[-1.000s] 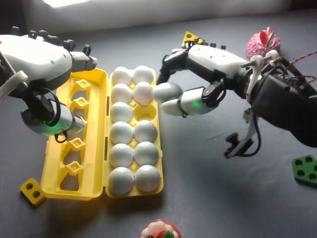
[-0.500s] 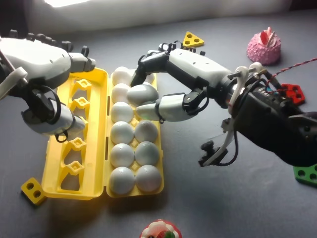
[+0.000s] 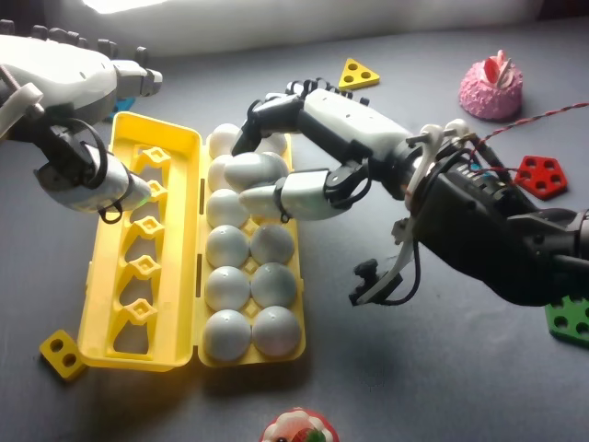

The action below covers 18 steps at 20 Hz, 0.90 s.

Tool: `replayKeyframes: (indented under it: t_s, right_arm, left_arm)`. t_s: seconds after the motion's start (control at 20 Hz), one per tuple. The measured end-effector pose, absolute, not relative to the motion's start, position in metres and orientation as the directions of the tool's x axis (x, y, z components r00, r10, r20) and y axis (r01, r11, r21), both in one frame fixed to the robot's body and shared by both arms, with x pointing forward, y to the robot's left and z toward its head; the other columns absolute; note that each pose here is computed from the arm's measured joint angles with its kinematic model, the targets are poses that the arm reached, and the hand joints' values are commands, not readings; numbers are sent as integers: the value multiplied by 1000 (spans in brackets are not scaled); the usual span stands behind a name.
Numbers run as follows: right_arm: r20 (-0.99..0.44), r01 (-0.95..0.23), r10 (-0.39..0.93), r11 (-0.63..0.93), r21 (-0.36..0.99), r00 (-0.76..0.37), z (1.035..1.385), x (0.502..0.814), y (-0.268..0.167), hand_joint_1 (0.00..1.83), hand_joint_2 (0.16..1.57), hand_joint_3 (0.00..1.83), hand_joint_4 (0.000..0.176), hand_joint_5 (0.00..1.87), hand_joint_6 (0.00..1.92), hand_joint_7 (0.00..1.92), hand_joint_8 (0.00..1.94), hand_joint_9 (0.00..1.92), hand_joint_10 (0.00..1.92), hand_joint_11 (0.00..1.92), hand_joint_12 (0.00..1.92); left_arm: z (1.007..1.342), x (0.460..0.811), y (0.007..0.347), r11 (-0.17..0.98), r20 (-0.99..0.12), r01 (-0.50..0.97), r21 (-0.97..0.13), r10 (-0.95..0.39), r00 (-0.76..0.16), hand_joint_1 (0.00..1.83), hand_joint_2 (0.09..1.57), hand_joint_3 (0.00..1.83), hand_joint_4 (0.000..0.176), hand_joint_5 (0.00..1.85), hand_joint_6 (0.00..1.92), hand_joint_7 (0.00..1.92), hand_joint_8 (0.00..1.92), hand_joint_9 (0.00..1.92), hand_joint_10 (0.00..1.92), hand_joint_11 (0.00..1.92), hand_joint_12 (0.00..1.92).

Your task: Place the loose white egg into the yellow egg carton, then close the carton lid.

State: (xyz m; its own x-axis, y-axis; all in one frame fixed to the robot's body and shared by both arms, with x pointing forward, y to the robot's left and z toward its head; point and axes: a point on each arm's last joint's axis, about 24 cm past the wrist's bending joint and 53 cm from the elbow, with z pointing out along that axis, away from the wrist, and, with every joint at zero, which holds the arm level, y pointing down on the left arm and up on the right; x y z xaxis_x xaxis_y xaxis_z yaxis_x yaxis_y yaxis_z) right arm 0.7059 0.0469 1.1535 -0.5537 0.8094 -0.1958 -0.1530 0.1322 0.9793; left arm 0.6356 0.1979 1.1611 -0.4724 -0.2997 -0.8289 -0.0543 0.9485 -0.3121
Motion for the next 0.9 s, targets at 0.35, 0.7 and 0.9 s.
replayKeyframes:
  t_s: [0.35,0.7,0.9]
  right_arm:
    - [-208,-141,812,156,978,-545,1137,712,46,1161,1102,0,0,1006,961,559,3,198,14,0,0]
    - [-231,-169,804,164,972,-547,1136,710,53,981,1074,0,0,620,783,387,1,175,4,0,0]
    - [-231,-171,804,163,972,-548,1136,709,55,721,1003,0,10,210,100,211,0,102,0,12,6]
  left_arm:
    - [1158,637,204,942,-815,-95,-322,-327,-478,743,1161,2,52,102,0,131,0,151,0,0,553]
    - [1157,639,206,937,-808,-103,-333,-340,-482,782,1148,0,43,163,11,181,4,183,4,0,596]
    - [1157,639,204,937,-807,-99,-335,-339,-483,789,1145,0,44,148,6,182,5,193,5,0,612]
